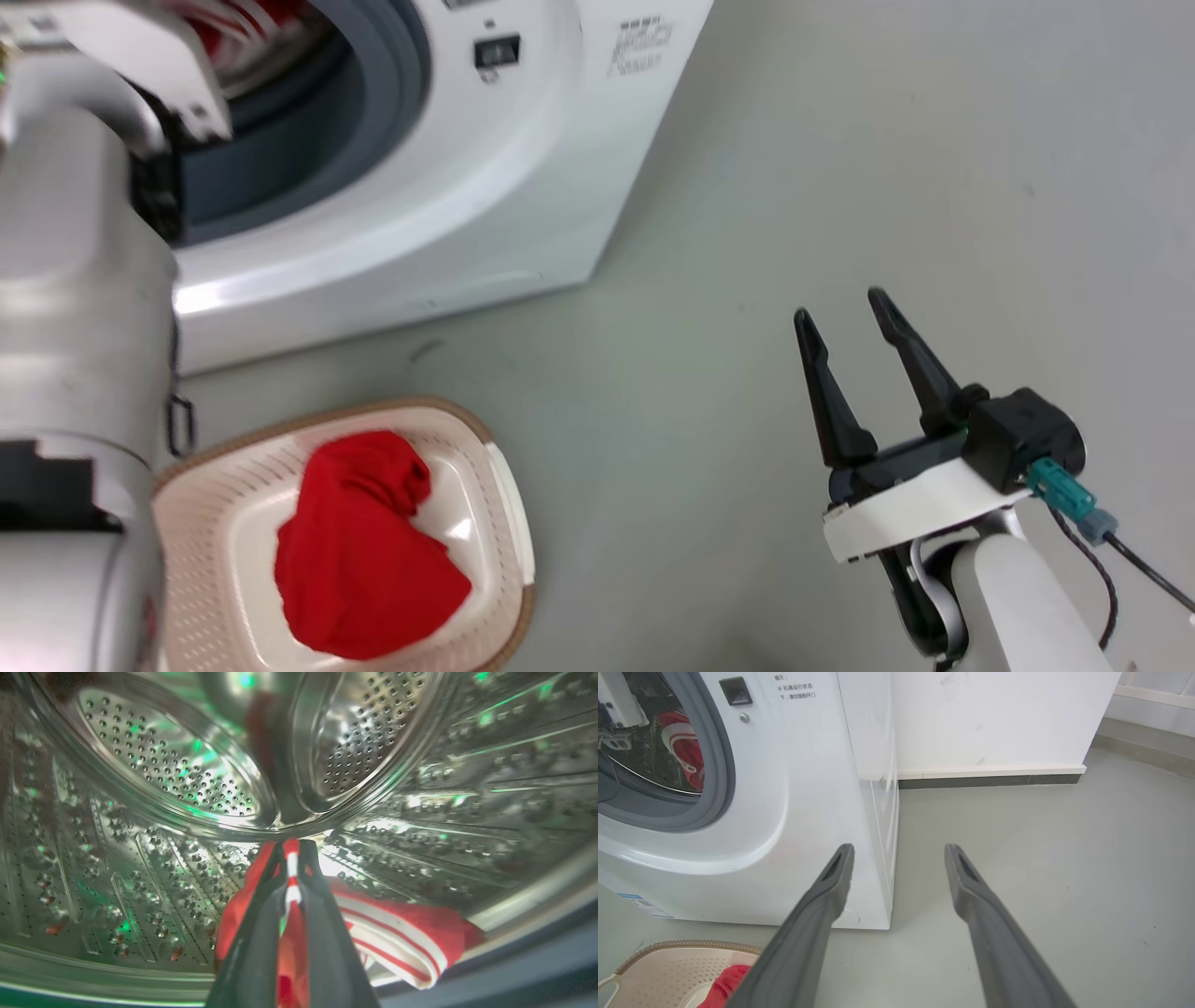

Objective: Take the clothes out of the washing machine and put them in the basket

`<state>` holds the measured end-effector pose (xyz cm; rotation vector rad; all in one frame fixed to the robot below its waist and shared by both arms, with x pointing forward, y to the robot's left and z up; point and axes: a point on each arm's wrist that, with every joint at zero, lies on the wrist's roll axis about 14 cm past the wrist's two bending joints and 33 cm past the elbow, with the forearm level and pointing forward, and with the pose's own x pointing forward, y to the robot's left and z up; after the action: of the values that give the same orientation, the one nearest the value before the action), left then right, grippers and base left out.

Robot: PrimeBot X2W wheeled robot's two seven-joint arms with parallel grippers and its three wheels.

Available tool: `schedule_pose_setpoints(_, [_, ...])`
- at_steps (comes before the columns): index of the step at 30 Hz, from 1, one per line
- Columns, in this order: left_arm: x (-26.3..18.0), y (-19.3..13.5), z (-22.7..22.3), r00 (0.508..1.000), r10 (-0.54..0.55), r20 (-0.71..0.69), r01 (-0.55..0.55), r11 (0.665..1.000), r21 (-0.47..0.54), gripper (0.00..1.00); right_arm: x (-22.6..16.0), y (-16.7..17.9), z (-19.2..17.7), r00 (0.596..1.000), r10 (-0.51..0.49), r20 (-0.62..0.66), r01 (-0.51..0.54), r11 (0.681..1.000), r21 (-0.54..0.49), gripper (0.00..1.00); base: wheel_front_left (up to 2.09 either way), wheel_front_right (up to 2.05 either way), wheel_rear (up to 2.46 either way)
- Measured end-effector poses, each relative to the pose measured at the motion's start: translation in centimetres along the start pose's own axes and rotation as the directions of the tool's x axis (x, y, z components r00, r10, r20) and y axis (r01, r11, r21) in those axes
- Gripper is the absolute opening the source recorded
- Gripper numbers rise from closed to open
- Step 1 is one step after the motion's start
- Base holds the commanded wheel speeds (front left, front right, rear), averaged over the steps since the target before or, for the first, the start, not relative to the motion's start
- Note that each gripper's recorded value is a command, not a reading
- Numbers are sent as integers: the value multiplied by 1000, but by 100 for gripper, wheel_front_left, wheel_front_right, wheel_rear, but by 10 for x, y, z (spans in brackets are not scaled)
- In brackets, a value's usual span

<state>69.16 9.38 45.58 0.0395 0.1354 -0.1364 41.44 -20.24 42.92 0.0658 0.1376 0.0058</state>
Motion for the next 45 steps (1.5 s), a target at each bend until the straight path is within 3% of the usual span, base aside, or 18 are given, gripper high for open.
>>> schedule_pose_setpoints(18, [-133,29,84,971,34,235,-18,997,-69,0,-51,24,61,989,49,141,-53,998,21,100,0,0,0])
schedule_pose_setpoints(33, [-242,23,122,891,43,452,13,993,-119,0,-73,43,81,977,100,190,-105,994,16,100,0,0,0])
schedule_pose_setpoints(39, [-286,21,105,901,70,428,-9,990,-144,0,-75,53,84,972,133,192,-137,991,7,100,0,0,0])
schedule_pose_setpoints(45, [-310,21,44,960,108,258,-57,979,-197,0,-68,62,83,971,160,180,-162,987,-2,100,0,0,0])
